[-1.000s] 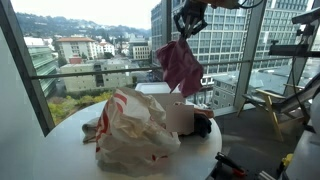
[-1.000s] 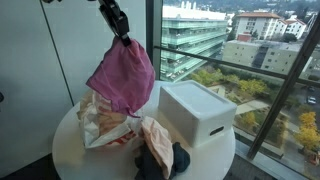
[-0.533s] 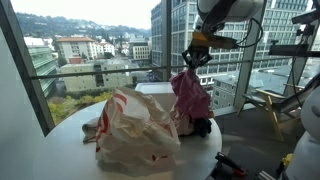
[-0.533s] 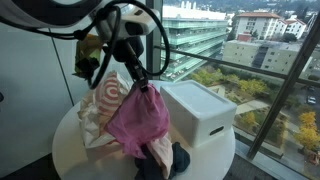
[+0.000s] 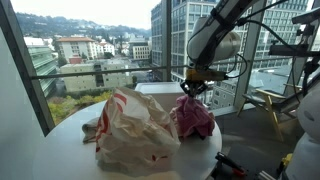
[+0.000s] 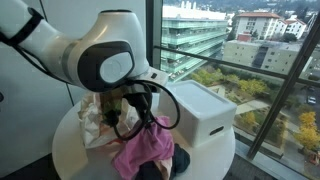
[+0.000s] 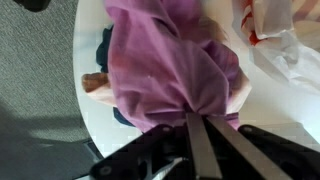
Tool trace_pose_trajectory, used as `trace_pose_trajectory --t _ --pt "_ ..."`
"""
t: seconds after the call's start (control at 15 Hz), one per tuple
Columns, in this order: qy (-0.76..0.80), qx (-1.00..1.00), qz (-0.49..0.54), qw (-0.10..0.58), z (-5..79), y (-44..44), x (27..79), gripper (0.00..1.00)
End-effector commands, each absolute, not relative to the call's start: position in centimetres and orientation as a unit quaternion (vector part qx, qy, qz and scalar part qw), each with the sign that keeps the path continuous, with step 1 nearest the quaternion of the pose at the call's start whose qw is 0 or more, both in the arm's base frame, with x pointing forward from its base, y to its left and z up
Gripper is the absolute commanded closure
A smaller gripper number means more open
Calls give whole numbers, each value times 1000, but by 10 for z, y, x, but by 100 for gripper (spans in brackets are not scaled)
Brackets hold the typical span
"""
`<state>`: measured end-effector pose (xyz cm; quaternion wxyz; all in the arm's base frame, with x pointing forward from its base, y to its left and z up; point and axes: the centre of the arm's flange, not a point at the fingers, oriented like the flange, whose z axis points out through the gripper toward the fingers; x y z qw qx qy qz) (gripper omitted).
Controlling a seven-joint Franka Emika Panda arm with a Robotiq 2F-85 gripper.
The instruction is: Take the t-shirts out of the plastic bag.
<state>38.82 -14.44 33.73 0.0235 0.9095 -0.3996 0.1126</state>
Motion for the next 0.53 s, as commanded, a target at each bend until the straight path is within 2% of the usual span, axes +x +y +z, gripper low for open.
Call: trace_pose_trajectory --t 0.0,0.07,0.2,0.47 --pt "-393 912 111 40 316 -150 411 96" --pt "-391 912 112 41 319 -149 410 70" --pt "-383 917 107 39 331 -144 407 62" --pt "-369 922 107 45 368 -119 391 33"
